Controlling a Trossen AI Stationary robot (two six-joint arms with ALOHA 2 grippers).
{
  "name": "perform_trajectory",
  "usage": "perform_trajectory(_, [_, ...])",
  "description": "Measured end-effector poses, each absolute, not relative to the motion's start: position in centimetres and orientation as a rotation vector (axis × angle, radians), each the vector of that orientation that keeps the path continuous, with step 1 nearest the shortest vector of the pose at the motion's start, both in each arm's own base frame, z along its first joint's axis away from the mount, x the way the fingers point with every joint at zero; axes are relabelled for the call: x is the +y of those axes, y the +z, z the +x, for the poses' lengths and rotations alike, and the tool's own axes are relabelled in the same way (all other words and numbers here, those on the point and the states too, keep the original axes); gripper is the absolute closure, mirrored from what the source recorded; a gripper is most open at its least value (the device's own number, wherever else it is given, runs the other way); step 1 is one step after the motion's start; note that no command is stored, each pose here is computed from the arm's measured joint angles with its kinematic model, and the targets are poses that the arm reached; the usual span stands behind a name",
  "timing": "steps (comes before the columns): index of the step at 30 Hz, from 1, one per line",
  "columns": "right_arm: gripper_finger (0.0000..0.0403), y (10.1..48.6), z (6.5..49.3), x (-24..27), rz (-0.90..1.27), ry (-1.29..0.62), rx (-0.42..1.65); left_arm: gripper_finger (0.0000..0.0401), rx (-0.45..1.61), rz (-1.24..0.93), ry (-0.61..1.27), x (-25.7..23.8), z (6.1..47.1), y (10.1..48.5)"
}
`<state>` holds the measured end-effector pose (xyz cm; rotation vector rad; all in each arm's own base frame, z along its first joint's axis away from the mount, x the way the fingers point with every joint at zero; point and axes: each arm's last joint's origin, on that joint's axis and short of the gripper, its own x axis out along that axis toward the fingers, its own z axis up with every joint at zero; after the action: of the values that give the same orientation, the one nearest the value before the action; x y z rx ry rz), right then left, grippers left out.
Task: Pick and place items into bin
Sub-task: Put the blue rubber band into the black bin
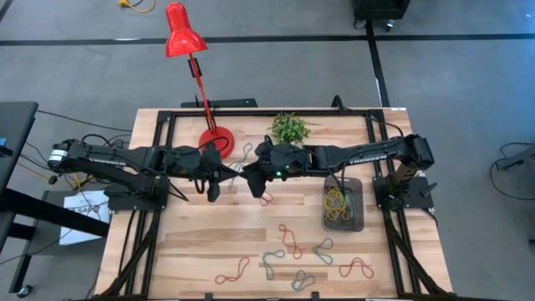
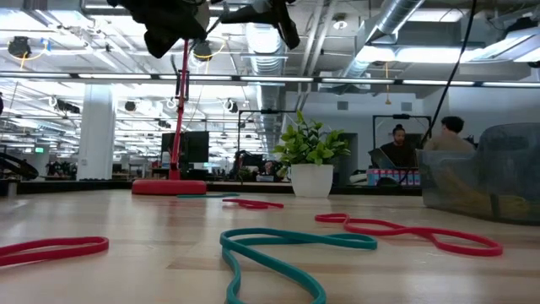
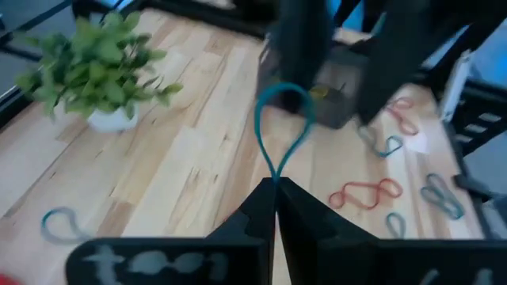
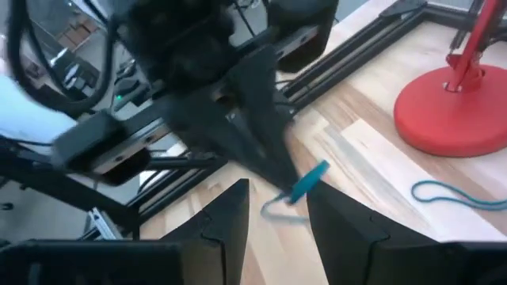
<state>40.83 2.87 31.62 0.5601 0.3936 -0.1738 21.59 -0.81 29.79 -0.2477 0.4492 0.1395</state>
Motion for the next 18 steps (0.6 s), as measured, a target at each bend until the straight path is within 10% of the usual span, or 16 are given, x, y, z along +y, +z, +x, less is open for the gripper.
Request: perform_trajectory(18, [0.0323,30.0,42.0,2.7,0.566,-0.192,0.400,0.0401,0.389,-0.257,0.120,-0.9,21.8,30.4])
